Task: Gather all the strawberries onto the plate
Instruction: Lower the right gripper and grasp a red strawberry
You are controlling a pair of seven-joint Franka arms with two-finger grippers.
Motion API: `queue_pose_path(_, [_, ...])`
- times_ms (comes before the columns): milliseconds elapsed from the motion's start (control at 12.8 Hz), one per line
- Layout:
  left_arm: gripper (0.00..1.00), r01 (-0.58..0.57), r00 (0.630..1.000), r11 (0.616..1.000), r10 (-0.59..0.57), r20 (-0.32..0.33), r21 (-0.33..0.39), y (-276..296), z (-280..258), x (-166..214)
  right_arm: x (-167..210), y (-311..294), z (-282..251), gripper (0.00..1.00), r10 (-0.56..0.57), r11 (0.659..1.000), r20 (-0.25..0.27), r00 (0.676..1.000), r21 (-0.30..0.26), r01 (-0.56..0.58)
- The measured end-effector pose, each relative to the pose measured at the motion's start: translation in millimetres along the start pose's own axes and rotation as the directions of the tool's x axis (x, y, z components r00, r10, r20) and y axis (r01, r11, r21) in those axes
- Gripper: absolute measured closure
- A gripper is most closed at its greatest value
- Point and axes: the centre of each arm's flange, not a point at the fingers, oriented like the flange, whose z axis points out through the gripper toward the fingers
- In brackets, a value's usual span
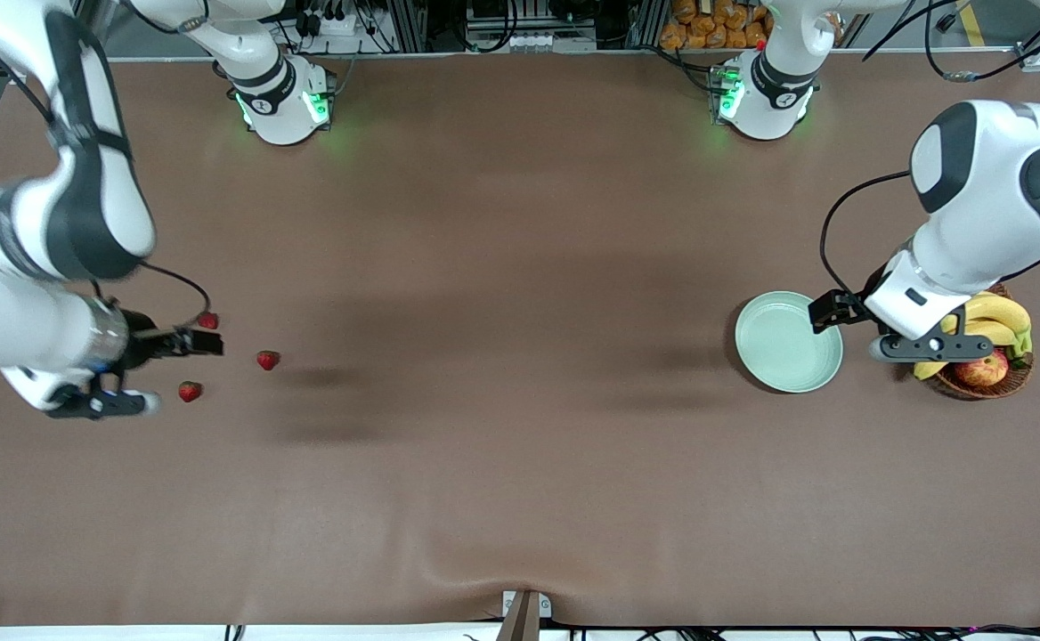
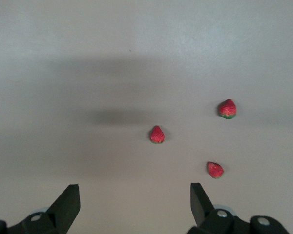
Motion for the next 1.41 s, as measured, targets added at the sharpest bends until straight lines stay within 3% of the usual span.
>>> queue_pose_path(157, [0.00,-0.001,1.000,1.000,0.001,0.009,0.000,0.5,7.7,1.6,17.7,-7.8,53.7,0.00,0.052,0.999,0.028,0.998,-0.003,-0.052])
queue_pose_path(626, [0.00,0.015,1.000,1.000,-0.015,0.018,-0.004,19.0,14.0,0.1,13.5,-17.9,157.0,0.00,0.114,0.993,-0.033,0.993,-0.013,-0.115])
queue_pose_path(1331, [0.00,0.081,0.997,0.997,-0.081,0.009,-0.015,49.2,25.7,-0.1,-9.8,23.5,216.0,0.00,0.176,0.984,-0.036,0.984,-0.012,-0.177])
queue_pose_path(1409, [0.00,0.084,0.996,0.996,-0.084,0.006,-0.017,52.9,28.4,0.4,-10.6,23.6,217.1,0.09,0.176,0.984,-0.034,0.984,-0.012,-0.177])
